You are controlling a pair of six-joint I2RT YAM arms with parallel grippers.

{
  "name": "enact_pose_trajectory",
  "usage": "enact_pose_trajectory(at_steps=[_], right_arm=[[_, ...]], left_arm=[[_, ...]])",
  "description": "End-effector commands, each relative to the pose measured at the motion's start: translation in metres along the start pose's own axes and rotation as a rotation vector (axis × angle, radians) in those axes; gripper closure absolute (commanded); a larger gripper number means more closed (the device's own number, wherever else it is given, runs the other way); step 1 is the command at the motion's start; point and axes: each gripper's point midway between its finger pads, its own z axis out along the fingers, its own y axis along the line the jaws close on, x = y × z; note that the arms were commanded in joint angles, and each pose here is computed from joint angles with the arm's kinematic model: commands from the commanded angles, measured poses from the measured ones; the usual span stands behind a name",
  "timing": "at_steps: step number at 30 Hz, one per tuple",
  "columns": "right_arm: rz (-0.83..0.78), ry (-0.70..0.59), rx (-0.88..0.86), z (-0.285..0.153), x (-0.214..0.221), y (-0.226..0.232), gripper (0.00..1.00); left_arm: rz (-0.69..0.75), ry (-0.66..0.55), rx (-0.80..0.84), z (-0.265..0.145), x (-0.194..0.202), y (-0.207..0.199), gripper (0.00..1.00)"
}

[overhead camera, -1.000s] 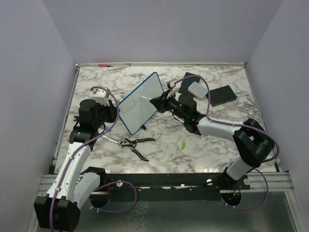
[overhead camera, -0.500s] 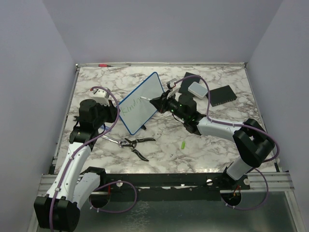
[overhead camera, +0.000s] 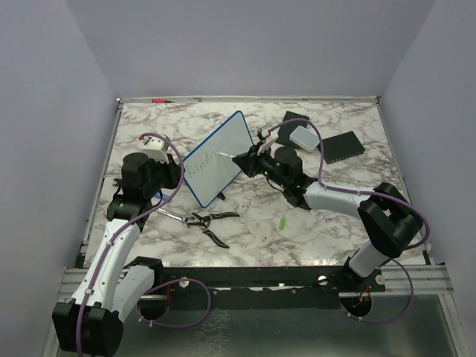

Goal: Write a sentence on the whiteboard

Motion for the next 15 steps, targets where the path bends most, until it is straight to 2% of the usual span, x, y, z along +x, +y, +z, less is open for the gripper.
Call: enact_pose_trajectory(at_steps=[1, 15], right_arm=[[0.014, 0.014, 0.077, 0.001, 0.007, -0.013, 0.99], [0.027, -0.035, 0.153, 0.005, -0.01, -0.024, 0.99]], left_arm=[[0.014, 0.005, -0.008, -0.002, 0.004, 0.002, 0.97], [0.015, 0.002, -0.008, -0.002, 0.003, 0.001, 0.97]])
